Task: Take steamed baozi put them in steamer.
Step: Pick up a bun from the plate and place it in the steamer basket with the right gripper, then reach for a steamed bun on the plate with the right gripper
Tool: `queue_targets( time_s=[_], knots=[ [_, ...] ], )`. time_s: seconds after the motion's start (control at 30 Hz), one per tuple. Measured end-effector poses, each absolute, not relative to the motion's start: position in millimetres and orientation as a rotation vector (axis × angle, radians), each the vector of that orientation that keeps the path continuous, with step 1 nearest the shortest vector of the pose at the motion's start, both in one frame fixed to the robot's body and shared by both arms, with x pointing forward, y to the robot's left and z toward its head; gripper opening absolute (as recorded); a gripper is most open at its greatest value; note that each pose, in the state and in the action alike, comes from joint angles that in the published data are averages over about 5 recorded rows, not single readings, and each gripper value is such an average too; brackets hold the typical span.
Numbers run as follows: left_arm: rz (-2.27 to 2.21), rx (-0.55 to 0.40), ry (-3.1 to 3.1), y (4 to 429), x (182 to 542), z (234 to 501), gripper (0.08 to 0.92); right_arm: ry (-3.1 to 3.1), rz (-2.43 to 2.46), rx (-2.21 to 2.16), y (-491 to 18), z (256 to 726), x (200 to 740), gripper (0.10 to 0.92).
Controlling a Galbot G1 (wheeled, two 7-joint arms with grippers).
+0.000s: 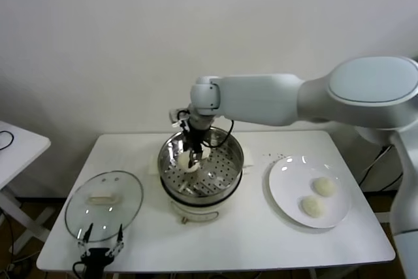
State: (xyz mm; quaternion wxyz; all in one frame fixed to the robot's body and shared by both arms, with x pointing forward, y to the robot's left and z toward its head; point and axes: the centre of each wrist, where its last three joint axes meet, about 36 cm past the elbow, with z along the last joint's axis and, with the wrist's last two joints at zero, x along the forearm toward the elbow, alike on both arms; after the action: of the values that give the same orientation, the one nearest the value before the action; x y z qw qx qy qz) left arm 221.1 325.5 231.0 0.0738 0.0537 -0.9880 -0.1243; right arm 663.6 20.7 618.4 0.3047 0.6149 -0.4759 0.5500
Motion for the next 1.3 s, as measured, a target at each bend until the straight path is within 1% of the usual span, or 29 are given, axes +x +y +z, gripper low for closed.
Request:
queue_targets(
  time_s=[0.3,0.4,0.5,0.57,0.7,0.87,1.03,1.17,1.3],
  knots=[
    [-0.379,0.158,-2.968,325.9,222.6,230.7,0.823,-1.266,1.465,1.633,31.3,599.7,664.0,0.614],
    [-0.384,0.155,-2.969,325.9,222.8,230.8,0.823,-1.277,1.463,1.643,31.9,599.6,663.9,0.673],
    [-0.389,0.151,-2.969,325.3,223.0,230.8,0.823,-1.281,1.46,1.654,29.6,603.3,664.3,0.757],
    [-0.392,0.148,-2.97,324.8,223.0,230.9,0.823,-1.281,1.458,1.661,25.4,609.8,665.3,0.797],
    [-0.397,0.145,-2.97,323.7,222.2,231.3,0.823,-1.277,1.454,1.668,8.2,631.4,668.7,0.821],
    [-0.405,0.142,-2.971,323.4,220.5,232.5,0.823,-1.25,1.448,1.655,-40.3,667.0,672.8,0.823],
    [-0.404,0.154,-2.978,324.5,221.0,234.1,0.823,-1.221,1.434,1.608,-117.2,693.6,671.2,0.823],
    [-0.396,0.161,-2.983,323.4,221.6,234.1,0.823,-1.197,1.425,1.558,-183.2,693.5,663.0,0.823],
    [-0.39,0.165,-2.985,321.7,221.7,234.2,0.823,-1.183,1.413,1.508,-239.9,679.0,650.0,0.823]
  ],
)
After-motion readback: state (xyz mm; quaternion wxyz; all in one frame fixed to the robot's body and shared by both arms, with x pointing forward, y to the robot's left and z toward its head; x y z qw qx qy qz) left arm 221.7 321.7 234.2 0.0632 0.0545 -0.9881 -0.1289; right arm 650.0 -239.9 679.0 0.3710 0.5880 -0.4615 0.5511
